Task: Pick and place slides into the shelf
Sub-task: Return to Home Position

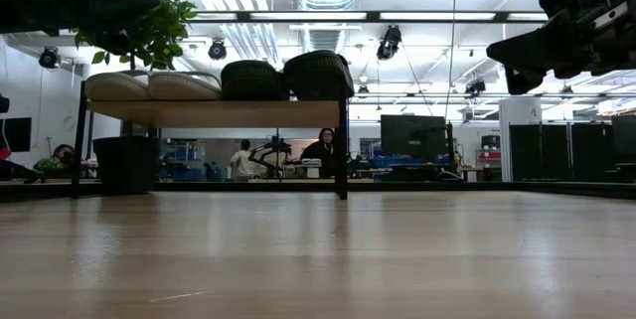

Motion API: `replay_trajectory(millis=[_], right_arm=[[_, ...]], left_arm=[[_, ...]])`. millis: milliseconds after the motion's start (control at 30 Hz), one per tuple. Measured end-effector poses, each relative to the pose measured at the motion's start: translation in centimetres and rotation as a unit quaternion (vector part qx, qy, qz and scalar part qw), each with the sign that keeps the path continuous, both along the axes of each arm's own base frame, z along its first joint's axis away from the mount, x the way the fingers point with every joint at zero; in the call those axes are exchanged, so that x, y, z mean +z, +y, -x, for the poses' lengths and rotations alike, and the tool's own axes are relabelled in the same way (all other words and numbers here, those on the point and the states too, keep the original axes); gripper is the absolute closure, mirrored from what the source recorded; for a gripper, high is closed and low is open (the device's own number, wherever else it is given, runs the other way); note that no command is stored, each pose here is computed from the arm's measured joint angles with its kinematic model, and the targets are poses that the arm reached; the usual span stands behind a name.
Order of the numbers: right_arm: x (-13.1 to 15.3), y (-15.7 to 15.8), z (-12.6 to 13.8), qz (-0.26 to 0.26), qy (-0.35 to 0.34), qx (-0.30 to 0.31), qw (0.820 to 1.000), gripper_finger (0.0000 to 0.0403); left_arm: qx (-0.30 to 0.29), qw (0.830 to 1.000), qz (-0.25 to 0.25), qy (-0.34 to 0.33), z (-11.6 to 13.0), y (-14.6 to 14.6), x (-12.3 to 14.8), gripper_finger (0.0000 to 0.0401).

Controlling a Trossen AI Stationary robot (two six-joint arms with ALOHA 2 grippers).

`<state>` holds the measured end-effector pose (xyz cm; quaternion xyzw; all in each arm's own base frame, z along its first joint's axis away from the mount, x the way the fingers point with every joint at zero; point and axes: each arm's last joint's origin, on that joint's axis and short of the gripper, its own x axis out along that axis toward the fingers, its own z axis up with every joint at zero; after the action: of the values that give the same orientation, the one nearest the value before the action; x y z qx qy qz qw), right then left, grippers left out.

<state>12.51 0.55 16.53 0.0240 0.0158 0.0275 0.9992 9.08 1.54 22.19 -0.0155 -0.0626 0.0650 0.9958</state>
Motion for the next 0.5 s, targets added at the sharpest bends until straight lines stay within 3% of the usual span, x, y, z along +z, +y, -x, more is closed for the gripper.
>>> replay_trajectory(millis=[500], right_arm=[[0.03,0.00,0.00,0.002,0.000,0.000,1.000,0.0394]], left_arm=[[0.000,1.000,0.000,0.000,0.00,0.00,0.00,0.0401]])
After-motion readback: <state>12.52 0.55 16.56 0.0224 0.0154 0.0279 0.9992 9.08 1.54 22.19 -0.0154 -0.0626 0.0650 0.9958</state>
